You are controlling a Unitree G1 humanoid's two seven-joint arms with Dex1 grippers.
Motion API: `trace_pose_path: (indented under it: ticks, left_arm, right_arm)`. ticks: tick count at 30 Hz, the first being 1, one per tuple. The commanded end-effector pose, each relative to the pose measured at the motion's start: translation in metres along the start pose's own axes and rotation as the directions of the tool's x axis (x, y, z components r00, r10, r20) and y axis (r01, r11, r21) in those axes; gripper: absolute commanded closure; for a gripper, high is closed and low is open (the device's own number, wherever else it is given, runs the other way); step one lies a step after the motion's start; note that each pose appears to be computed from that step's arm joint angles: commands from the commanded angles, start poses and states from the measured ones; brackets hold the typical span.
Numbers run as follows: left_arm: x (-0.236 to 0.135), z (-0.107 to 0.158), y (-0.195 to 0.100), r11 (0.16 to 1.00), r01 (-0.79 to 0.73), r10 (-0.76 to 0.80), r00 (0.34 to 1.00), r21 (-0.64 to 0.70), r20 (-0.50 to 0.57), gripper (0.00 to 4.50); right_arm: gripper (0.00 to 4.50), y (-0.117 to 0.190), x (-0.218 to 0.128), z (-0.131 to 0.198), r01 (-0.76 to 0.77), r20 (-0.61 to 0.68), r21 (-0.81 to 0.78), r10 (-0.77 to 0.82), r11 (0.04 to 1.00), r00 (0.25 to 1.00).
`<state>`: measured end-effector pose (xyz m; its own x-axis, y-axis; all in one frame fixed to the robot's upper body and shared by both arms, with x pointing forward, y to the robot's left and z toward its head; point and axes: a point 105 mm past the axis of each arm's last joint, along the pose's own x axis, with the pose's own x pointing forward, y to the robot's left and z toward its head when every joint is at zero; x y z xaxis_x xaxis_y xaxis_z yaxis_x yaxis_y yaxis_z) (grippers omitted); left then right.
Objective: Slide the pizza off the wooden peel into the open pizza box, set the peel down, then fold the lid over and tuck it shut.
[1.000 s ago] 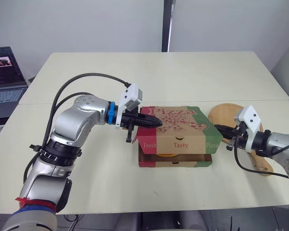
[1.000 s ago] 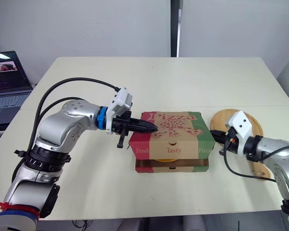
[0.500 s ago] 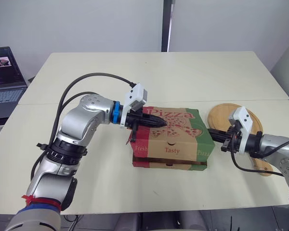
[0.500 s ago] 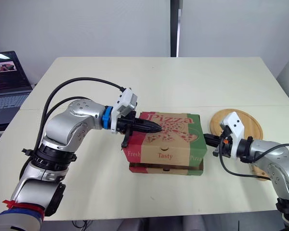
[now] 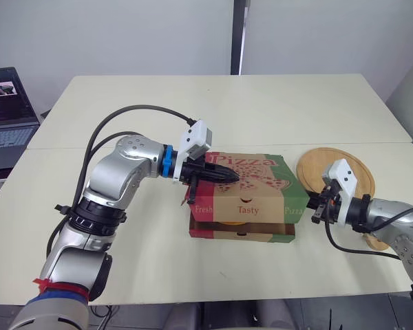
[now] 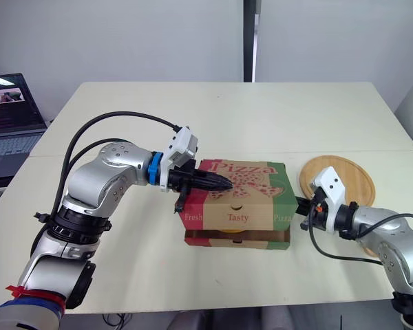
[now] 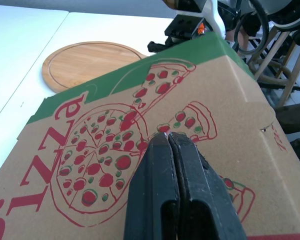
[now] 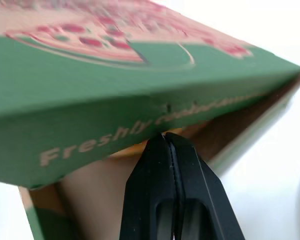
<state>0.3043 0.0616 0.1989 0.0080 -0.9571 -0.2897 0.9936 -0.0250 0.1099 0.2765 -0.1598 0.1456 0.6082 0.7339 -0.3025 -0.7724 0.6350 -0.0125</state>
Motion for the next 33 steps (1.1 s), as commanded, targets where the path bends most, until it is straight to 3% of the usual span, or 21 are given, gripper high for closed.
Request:
trace_pose_path:
  ticks: [1, 13, 20, 23, 27, 33]
  left_arm:
    - [0.001, 0.005, 0.0, 1.0, 0.006, -0.006, 1.0, 0.03, -0.002, 4.49]
    - [0.006, -0.007, -0.002, 0.999, 0.022, -0.02, 0.997, 0.028, -0.068, 4.49]
    - [0.007, -0.011, -0.002, 1.0, 0.014, -0.012, 0.997, 0.024, -0.077, 4.49]
    - [0.005, -0.012, -0.002, 1.0, 0.009, -0.007, 0.997, 0.021, -0.082, 4.49]
    - [0.004, -0.017, -0.002, 1.0, 0.01, -0.007, 0.995, 0.023, -0.098, 4.5]
    - [0.006, -0.016, -0.003, 1.0, 0.012, -0.01, 0.996, 0.025, -0.094, 4.5]
  right_arm:
    - [4.5, 0.011, 0.004, 0.012, -0.042, 0.036, -0.04, 0.043, 0.998, 0.998]
    - [4.5, 0.008, -0.018, -0.008, 0.002, -0.09, -0.115, -0.013, 0.993, 0.996]
    - [4.5, -0.001, -0.053, -0.01, 0.043, -0.176, -0.177, -0.075, 0.983, 0.982]
    - [4.5, -0.008, -0.069, 0.004, 0.071, -0.15, -0.183, -0.099, 0.981, 0.984]
    - [3.37, 0.006, -0.069, 0.029, 0.001, -0.094, -0.179, -0.019, 0.984, 0.995]
    - [1.33, 0.04, -0.046, 0.035, -0.154, -0.106, -0.223, 0.133, 0.963, 0.985]
